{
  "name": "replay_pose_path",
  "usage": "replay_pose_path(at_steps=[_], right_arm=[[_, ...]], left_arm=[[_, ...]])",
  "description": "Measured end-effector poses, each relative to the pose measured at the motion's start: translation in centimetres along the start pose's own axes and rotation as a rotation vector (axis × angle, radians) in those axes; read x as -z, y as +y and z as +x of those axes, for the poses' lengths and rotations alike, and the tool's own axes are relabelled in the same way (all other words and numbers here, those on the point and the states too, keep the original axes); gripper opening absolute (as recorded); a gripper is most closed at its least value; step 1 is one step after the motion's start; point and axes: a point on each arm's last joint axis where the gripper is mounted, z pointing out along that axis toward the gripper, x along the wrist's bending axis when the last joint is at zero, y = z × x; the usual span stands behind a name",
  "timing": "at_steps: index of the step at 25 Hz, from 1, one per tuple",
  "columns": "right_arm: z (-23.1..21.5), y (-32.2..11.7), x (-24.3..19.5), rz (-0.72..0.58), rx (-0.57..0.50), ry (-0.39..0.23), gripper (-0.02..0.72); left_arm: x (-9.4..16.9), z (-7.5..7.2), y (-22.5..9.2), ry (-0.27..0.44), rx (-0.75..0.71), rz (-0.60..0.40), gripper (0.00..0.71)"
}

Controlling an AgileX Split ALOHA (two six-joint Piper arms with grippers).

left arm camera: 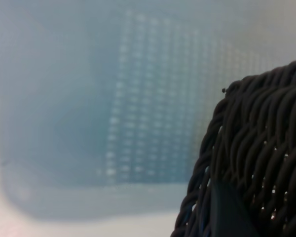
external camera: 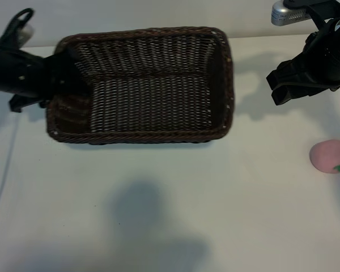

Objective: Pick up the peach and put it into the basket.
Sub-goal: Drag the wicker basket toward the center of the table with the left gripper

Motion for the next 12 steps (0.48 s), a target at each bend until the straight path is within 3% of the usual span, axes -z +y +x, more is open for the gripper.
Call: replay_pose_path(at_steps=[5,12], right_arm=[[0.0,0.0,0.0,0.000,0.000,0.000,0.595],[0.0,0.0,0.0,0.002,0.000,0.000,0.595]], left_arm=[[-2.6,-1.3,0.2,-0.001,-0.001,0.039,0.332],[-5.3,-1.1,1.1,0.015,0.032,0.050,0.332]])
